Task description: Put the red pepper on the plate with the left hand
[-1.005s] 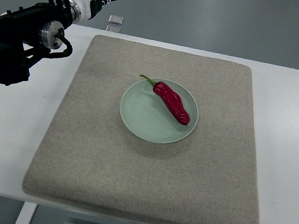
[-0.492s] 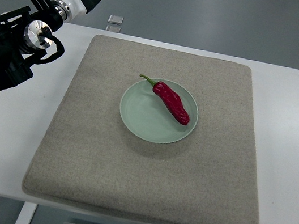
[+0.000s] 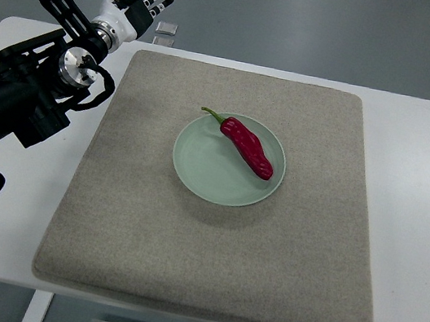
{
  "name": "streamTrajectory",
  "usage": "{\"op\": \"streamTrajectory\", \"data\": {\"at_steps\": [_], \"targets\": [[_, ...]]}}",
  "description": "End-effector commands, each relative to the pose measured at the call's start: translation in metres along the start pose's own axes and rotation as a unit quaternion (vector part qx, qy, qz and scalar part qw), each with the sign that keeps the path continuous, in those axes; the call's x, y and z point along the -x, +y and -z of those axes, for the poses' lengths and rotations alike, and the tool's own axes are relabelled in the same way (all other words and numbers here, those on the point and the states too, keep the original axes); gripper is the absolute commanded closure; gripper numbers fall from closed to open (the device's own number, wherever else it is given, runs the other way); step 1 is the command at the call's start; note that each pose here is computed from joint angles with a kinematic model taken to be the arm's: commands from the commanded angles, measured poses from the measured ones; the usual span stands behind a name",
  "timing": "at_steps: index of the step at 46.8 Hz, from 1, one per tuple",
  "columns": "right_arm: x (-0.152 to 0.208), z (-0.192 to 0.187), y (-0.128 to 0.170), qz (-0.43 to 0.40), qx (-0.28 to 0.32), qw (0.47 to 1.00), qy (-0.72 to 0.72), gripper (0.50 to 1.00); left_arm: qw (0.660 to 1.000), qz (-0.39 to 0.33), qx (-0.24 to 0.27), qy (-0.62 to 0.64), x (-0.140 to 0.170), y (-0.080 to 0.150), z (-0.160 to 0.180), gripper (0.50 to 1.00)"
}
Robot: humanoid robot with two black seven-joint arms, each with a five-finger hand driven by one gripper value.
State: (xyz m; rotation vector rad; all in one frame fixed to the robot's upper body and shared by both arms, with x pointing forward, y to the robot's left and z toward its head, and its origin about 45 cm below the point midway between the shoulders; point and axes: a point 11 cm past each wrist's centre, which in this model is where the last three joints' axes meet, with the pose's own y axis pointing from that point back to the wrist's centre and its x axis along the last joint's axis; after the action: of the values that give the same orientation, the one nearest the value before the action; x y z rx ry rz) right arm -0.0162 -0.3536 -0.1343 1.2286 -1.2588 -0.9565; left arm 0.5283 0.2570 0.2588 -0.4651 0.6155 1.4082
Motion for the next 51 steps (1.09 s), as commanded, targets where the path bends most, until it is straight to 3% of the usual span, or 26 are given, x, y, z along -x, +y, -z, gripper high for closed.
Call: {"op": "streamTrajectory", "data": {"at_steps": [1,44,51], "targets": [[0.0,0.0,0.0,0.0,0.0,1.0,0.0,0.572,1.0,0.013,0.001,0.004,0.002,0.0,0.001,0.508],[0.0,0.0,0.0,0.002,0.0,1.0,-0.001,0.57,1.0,0.017,0.001,-0.004,0.001,0.001,0.002,0.506],[0.018,0.002,0.0,0.031,-0.002,1.0,-0.002,0.572,1.0,0.018,0.002,-0.004,0.002,0.001,0.001,0.508]]}}
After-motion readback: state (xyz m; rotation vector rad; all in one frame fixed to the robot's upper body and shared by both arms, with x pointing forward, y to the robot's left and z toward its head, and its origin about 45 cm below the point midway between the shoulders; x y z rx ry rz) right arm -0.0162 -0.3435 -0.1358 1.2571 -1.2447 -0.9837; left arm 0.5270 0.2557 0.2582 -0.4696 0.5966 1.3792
